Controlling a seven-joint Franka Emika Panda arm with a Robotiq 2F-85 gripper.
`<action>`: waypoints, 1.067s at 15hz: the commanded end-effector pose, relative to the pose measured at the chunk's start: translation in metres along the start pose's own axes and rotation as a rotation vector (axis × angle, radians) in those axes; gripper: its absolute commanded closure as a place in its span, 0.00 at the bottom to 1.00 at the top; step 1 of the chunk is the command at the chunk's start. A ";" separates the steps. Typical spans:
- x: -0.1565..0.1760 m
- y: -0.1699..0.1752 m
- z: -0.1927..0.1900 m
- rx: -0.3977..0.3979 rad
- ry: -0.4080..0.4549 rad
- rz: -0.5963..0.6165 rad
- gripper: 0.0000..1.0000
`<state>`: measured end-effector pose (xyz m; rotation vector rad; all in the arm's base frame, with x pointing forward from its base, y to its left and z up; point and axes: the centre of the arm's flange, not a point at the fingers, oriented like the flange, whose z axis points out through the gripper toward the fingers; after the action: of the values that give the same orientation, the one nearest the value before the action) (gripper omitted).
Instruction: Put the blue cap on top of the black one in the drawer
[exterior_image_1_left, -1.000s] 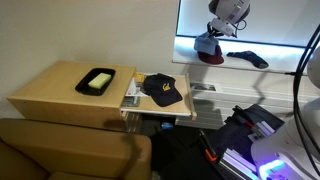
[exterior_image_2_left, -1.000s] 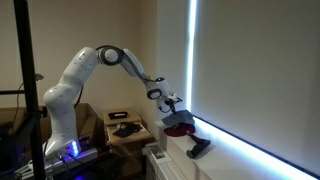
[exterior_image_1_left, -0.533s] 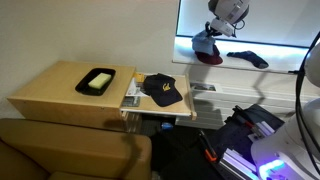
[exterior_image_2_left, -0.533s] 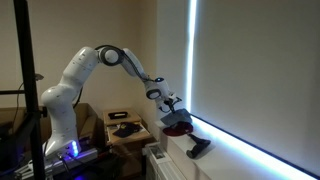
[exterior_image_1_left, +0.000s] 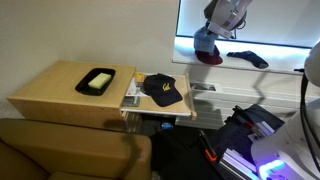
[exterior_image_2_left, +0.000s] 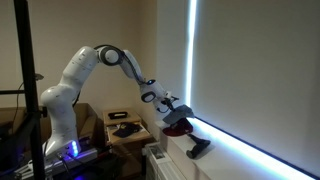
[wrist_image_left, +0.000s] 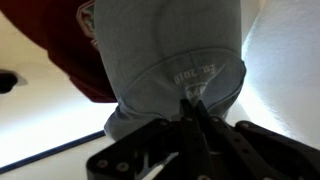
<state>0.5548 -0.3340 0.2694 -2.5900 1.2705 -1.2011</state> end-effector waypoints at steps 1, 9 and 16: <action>-0.044 -0.017 -0.033 0.145 -0.070 -0.062 0.99; -0.132 -0.045 -0.011 0.186 -0.456 -0.249 0.99; -0.181 -0.052 -0.050 0.371 -0.555 -0.498 0.99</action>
<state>0.5152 -0.1756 0.1818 -2.7546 0.4750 -0.5289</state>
